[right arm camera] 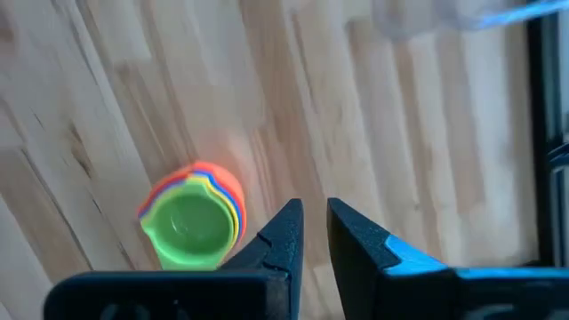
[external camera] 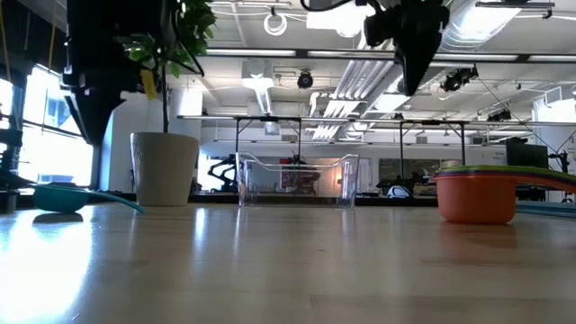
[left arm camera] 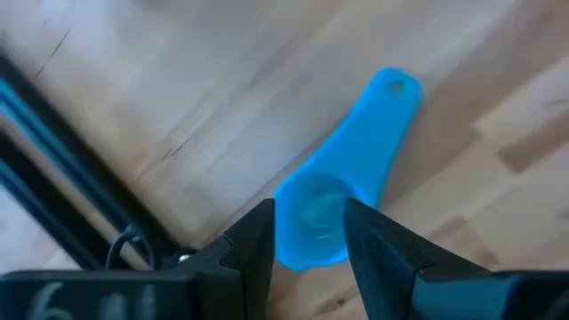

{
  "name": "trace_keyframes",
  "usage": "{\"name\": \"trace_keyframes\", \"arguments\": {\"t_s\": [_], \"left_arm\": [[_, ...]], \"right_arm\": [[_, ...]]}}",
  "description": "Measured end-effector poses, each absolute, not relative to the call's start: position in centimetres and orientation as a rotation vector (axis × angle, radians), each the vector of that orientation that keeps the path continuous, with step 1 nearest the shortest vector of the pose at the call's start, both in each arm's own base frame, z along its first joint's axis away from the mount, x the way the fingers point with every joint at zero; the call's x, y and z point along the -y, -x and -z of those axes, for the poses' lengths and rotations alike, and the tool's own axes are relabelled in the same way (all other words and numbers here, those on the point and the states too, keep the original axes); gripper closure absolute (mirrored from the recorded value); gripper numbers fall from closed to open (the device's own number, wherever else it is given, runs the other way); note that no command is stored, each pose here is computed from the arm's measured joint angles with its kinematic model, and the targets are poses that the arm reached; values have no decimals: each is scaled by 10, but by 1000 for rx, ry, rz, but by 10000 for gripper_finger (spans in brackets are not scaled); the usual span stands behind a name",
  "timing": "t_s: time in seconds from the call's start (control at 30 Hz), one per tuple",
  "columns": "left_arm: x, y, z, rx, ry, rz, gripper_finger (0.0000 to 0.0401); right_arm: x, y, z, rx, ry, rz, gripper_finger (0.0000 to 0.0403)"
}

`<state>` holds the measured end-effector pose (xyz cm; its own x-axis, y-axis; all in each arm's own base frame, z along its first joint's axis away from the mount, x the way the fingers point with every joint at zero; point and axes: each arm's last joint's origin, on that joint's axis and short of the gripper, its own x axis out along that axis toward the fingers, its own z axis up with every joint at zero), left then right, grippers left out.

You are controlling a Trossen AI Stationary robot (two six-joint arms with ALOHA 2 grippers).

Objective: Nest measuring cups in basket
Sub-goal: Stack the light blue measuring cup on top of the green measuring cup

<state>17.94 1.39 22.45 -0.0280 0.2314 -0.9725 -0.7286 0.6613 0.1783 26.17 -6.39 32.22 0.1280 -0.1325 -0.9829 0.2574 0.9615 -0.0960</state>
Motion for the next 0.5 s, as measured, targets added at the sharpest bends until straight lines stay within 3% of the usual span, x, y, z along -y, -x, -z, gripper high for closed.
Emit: {"name": "trace_keyframes", "arguments": {"t_s": [0.23, 0.5], "left_arm": [[-26, -170, -208, -1496, 458, -772, 275], [-35, -166, -198, -1554, 429, -728, 275]], "right_arm": [[72, -263, -349, -1312, -97, 296, 357], [77, -262, -355, -1289, -115, 321, 357]]}}
